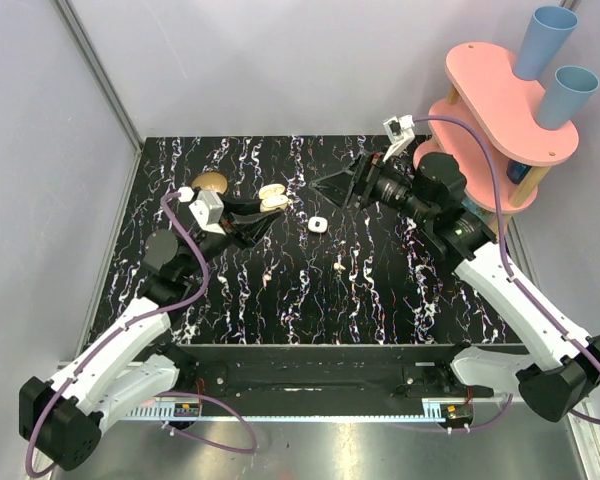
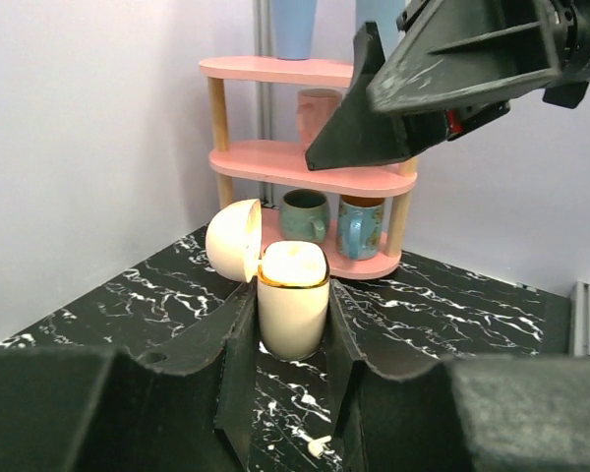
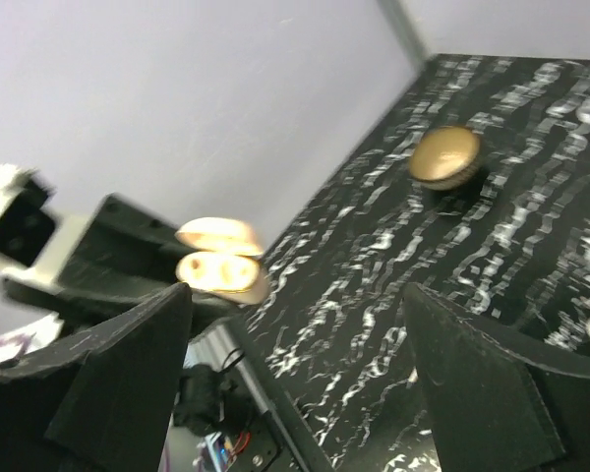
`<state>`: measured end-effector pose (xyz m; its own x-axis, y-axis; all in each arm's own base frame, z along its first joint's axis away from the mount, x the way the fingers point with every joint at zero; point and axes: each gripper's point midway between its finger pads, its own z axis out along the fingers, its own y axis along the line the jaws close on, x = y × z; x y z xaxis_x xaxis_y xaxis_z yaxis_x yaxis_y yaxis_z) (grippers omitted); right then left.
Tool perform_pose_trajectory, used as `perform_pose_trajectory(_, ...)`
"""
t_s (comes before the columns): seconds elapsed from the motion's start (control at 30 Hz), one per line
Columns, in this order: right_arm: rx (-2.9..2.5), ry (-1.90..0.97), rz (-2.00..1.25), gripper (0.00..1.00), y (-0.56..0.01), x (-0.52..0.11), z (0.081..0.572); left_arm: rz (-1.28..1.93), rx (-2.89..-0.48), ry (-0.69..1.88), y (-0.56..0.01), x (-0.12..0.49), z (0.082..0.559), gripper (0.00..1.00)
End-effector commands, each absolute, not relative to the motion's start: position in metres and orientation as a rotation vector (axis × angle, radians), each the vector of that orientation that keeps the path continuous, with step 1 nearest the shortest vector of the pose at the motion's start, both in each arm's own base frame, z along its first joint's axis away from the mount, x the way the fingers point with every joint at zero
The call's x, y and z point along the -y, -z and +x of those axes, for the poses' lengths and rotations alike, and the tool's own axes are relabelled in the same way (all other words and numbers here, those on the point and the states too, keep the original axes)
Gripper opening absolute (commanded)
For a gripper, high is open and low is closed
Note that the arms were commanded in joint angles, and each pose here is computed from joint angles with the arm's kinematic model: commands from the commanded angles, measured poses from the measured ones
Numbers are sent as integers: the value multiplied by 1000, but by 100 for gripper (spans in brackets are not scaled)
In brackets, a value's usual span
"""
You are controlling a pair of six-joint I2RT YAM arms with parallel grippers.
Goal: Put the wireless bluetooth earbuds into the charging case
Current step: Open the charging case, then pick up the right earbud from the center of the board.
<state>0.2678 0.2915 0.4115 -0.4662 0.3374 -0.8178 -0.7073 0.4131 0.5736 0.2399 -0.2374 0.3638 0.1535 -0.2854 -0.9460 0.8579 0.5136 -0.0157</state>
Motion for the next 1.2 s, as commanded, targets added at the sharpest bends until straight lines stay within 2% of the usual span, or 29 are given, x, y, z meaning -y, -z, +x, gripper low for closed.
perform_pose_trajectory(0.0,-1797,-1015,-43,93,-378,-248,313,571,-1100,805,-374,222,243,0)
perform_pose_trajectory(0.13,-1958,-867,-95,92,-327,-230,321,570,-1095,792,-375,218,239,0)
perform_pose_trajectory(0.17,-1966,-816,-198,86,-318,-228,321,571,-1096,792,-375,218,238,0)
perform_pose_trajectory(0.33,-2085,-684,-528,81,-264,-225,312,585,-1077,794,-377,215,230,0)
perform_pose_trajectory(0.43,-2129,-635,-620,77,-239,-223,312,591,-1072,798,-378,215,227,0)
perform_pose_trajectory(0.7,-2179,-487,-885,75,-176,-214,322,606,-1070,823,-377,218,224,0)
perform_pose_trajectory(0.8,-2201,-486,-921,78,-161,-218,327,614,-1066,832,-378,219,221,0)
perform_pose_trajectory(1.17,-2171,-514,-1118,80,-129,-234,326,609,-1065,821,-376,215,219,0)
